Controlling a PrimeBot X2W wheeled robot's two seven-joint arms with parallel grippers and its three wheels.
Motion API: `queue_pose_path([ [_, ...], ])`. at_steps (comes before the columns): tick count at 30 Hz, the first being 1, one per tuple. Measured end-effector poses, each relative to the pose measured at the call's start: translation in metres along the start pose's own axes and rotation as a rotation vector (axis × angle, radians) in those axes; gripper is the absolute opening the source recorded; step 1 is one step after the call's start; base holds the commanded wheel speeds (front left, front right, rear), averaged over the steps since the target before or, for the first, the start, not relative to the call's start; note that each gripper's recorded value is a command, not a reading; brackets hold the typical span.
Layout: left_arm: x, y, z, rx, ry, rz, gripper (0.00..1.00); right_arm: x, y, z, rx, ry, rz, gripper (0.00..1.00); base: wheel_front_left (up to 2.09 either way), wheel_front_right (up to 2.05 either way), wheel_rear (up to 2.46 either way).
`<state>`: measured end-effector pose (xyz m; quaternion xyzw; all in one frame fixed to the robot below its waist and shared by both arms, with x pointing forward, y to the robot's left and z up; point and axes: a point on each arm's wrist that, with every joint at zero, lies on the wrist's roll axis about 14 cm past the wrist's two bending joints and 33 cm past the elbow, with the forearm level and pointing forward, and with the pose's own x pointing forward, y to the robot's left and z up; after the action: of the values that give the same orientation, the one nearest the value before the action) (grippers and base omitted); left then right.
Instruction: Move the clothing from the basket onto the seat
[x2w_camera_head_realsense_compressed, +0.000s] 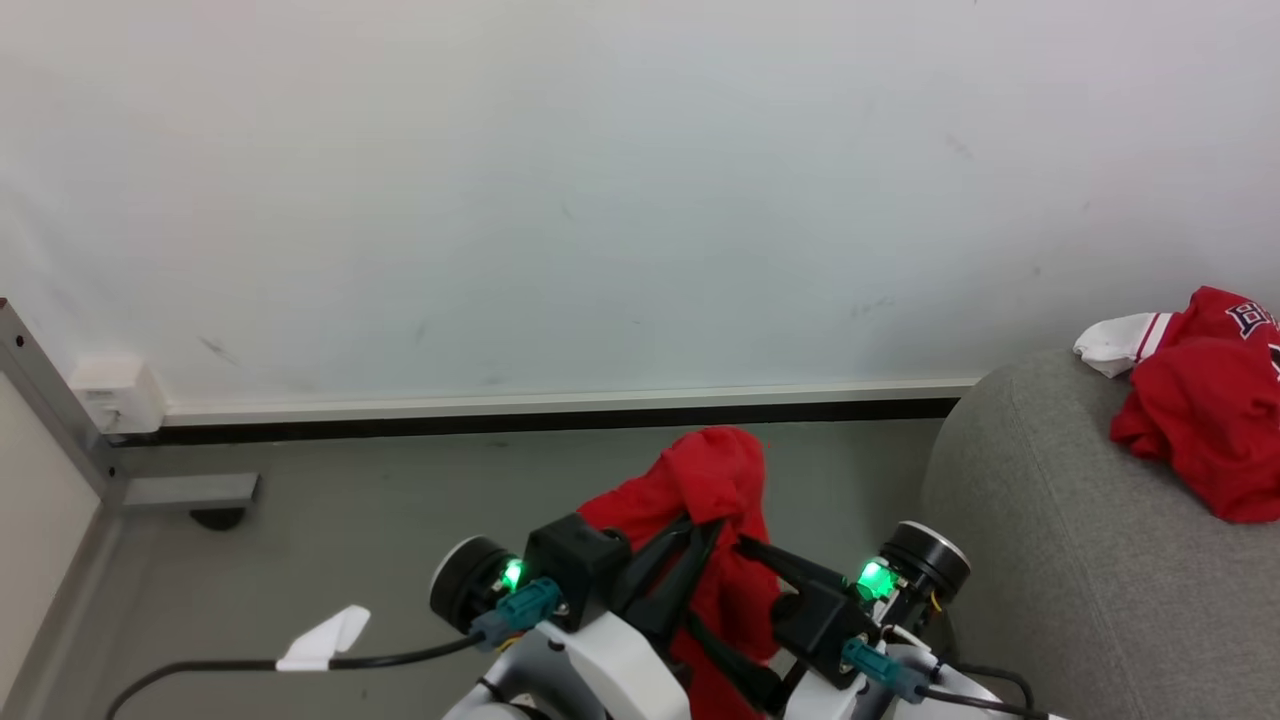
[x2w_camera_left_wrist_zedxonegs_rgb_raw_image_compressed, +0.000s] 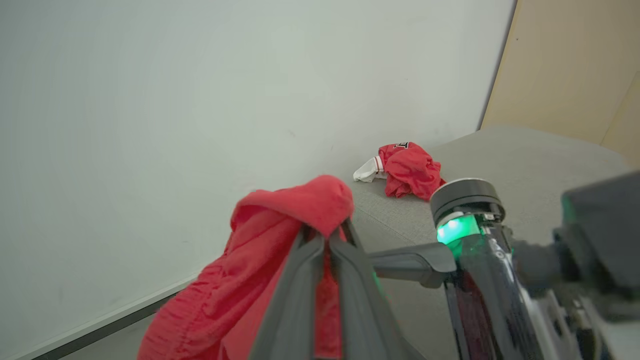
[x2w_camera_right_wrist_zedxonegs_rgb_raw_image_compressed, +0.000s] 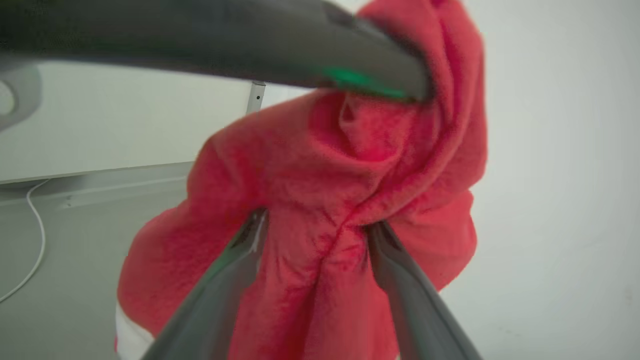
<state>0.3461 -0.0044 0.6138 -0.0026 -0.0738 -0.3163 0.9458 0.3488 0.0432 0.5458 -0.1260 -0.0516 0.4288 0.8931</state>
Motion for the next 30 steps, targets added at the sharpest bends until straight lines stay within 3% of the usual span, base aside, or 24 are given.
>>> queue_pose_path([
  [1, 0.000, -0.002, 0.001, 0.000, -0.001, -0.005, 0.00, 0.003, 0.000, -0.002, 0.000, 0.004, -0.001, 1.00, 0.00, 0.00, 0.00],
  [3, 0.001, -0.003, 0.002, 0.002, -0.004, -0.010, 0.00, 0.007, -0.001, -0.006, 0.008, 0.008, -0.010, 0.00, 0.00, 0.00, 0.00],
  [10, 0.000, 0.000, -0.001, 0.003, 0.006, 0.001, 0.00, 0.013, -0.006, -0.011, 0.052, -0.007, -0.039, 0.00, 0.00, 0.00, 0.00],
  [11, 0.000, 0.000, -0.002, 0.007, 0.006, 0.002, 0.13, 0.013, -0.008, -0.012, 0.058, -0.010, -0.047, 0.00, 0.00, 0.00, 0.00],
  [13, 0.000, 0.003, -0.002, 0.008, 0.001, 0.012, 0.49, 0.012, -0.013, -0.010, 0.074, -0.021, -0.067, 0.00, 0.00, 0.00, 0.00],
  [14, 0.000, 0.003, -0.003, 0.010, 0.003, 0.012, 0.83, 0.012, -0.018, -0.009, 0.079, -0.027, -0.081, 0.00, 0.00, 0.00, 0.00],
  [15, 0.000, 0.004, -0.003, 0.010, 0.002, 0.013, 1.00, 0.011, -0.021, -0.009, 0.085, -0.033, -0.091, 0.00, 0.00, 0.00, 0.00],
  [24, -0.004, 0.004, -0.032, -0.012, 0.057, 0.017, 1.00, -0.017, -0.069, -0.009, 0.080, -0.051, -0.231, 0.00, 0.00, 0.00, 0.00],
  [30, 0.005, -0.014, -0.048, -0.038, 0.079, -0.045, 1.00, -0.052, -0.106, -0.005, 0.045, -0.046, -0.350, 0.00, 0.00, 0.00, 0.00],
])
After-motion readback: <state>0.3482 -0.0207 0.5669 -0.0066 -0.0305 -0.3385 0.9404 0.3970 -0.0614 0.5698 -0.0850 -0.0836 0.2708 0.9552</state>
